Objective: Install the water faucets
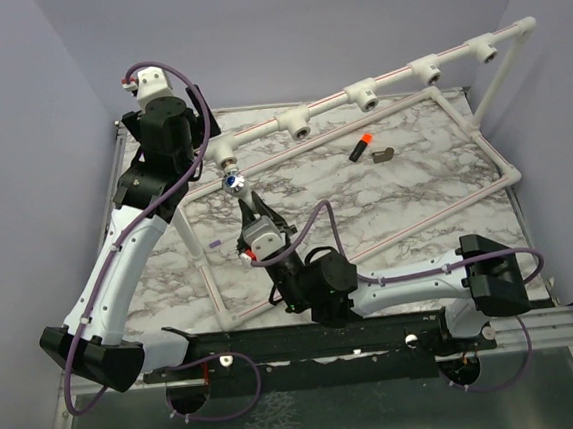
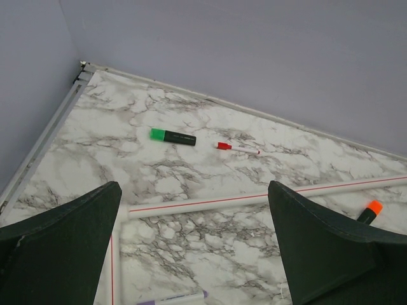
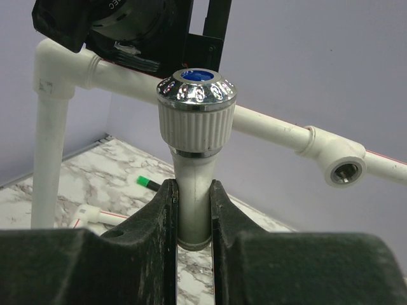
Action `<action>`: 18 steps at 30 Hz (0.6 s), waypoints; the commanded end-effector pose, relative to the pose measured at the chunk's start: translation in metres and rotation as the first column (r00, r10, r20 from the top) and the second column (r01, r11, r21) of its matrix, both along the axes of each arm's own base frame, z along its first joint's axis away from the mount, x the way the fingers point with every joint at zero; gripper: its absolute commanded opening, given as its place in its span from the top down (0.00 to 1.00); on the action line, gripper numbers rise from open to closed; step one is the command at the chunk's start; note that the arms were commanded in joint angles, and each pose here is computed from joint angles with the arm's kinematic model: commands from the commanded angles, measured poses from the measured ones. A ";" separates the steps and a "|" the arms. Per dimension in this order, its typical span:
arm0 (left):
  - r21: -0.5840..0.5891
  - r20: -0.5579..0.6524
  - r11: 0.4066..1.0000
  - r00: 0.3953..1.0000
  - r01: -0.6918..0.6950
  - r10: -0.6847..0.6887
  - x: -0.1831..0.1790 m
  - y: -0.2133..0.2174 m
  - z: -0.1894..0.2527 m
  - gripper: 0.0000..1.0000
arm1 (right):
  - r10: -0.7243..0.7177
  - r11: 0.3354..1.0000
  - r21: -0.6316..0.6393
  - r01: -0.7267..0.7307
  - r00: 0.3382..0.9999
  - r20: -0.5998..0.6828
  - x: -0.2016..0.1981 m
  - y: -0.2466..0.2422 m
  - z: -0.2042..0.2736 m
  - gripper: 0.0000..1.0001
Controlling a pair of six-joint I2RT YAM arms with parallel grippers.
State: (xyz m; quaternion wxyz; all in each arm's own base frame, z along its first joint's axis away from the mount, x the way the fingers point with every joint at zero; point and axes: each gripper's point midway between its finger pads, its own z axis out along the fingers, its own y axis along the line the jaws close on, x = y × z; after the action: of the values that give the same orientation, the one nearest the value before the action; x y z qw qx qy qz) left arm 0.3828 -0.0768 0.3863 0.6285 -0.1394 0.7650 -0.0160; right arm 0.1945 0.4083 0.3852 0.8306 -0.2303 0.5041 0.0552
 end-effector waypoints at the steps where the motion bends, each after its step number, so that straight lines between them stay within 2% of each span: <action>1: 0.033 -0.055 0.999 0.998 0.041 -0.039 -0.010 -0.007 -0.013 0.01 | -0.041 0.999 0.015 0.041 0.999 0.009 0.006 -0.002 0.008 0.99; 9: 0.036 -0.057 0.998 0.997 0.047 -0.045 -0.010 -0.009 -0.013 0.01 | -0.073 0.996 -0.049 0.074 0.997 0.013 0.008 0.003 0.005 0.99; 18: 0.041 -0.058 0.998 0.997 0.057 -0.054 -0.012 -0.012 -0.014 0.01 | -0.056 0.998 -0.010 0.056 0.998 -0.037 0.009 0.010 0.004 0.99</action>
State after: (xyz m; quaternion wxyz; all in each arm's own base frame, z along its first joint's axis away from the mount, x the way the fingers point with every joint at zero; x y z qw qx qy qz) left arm 0.3833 -0.0763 0.3884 0.6320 -0.1412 0.7618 -0.0142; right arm 0.1987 0.4116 0.3874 0.8247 -0.2354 0.5138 0.0229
